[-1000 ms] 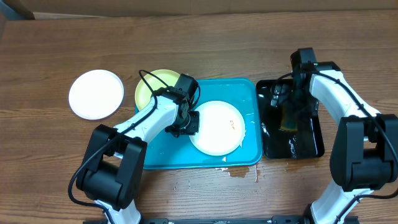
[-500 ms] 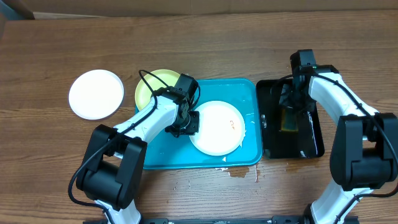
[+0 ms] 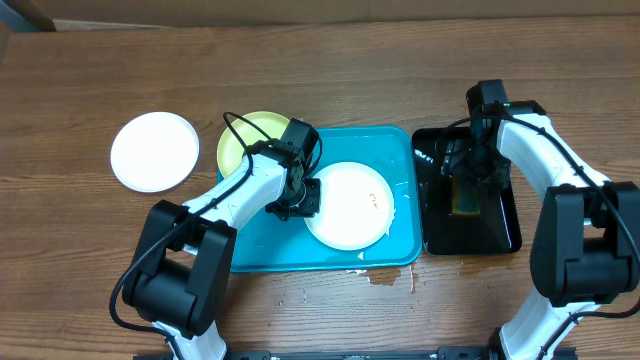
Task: Clean dirty plates on tray and stack at the side
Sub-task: 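Grasp the sponge in the black tray with the right gripper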
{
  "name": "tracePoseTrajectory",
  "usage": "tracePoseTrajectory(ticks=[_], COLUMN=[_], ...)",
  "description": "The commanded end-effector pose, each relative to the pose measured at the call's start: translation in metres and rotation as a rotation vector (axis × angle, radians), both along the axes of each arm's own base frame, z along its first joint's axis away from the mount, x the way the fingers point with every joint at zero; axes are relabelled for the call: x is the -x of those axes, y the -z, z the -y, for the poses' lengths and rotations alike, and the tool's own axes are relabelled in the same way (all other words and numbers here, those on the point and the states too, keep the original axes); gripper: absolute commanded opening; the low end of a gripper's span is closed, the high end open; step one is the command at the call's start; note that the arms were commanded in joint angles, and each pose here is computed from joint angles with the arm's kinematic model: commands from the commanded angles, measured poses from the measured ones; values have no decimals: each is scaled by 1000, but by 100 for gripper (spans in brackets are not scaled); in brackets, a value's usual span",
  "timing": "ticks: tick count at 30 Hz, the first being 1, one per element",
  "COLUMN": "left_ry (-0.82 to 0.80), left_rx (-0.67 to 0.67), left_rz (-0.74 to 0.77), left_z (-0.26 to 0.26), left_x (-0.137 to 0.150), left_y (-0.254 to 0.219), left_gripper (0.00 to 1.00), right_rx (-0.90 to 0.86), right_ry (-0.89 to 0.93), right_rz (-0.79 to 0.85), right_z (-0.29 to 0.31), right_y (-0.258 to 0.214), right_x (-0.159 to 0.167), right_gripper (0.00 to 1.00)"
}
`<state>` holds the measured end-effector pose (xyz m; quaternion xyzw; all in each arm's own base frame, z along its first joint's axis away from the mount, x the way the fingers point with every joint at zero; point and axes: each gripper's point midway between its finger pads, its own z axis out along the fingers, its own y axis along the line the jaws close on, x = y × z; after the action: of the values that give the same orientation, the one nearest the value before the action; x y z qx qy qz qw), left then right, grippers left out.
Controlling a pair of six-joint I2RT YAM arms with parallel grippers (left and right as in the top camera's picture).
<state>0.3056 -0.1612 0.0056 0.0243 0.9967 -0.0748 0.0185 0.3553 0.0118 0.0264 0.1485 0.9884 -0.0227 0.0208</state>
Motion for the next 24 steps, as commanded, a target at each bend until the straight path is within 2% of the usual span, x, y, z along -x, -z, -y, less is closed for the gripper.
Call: tracePoseTrajectory(ticks=[1, 5, 6, 7, 8, 9, 10, 11, 12, 13, 15, 16, 17, 18, 24], left_ry=[24, 24, 24, 24, 24, 24, 24, 24, 24, 24, 24, 24, 24, 24, 24], left_rx=[4, 4, 4, 4, 4, 4, 4, 5, 5, 5, 6, 7, 9, 11, 12], left_rz=[-4, -4, -4, -4, -4, -4, -4, -3, -3, -3, 1, 4, 7, 10, 14], left_z=[4, 3, 3, 3, 4, 4, 4, 4, 4, 4, 4, 4, 5, 5, 6], left_x=[-1, -1, -1, -1, -1, -1, -1, -1, -1, -1, -2, -3, -4, -4, -5], left_y=[3, 3, 3, 3, 3, 3, 3, 3, 3, 3, 3, 3, 3, 3, 2], left_gripper=[31, 31, 30, 31, 31, 31, 31, 31, 33, 35, 39, 40, 41, 41, 40], right_rx=[-8, -9, -9, -9, -9, -11, -21, -35, -49, -62, -76, -76, -76, -75, -69], right_ry=[0, 2, 2, 2, 2, 2, 1, 0, -1, -2, -5, -4, -3, -3, 3], right_rz=[11, 27, 32, 34, 34, 35, 34, 33, 31, 29, 22, 20, 14, 4, -95], right_z=[-1, -2, -2, -2, -2, -2, -4, -6, -8, -11, -13, -13, -13, -12, -11], right_y=[0, 11, 13, 14, 14, 14, 14, 14, 14, 14, 10, 7, 5, 2, 3], right_x=[-5, -5, -5, -5, -5, -5, -5, -5, -4, -4, -4, -5, -4, -3, 22], right_gripper=[73, 71, 65, 52, 32, 20, 11, 11, 13, 27, 40, 62, 73, 76, 77])
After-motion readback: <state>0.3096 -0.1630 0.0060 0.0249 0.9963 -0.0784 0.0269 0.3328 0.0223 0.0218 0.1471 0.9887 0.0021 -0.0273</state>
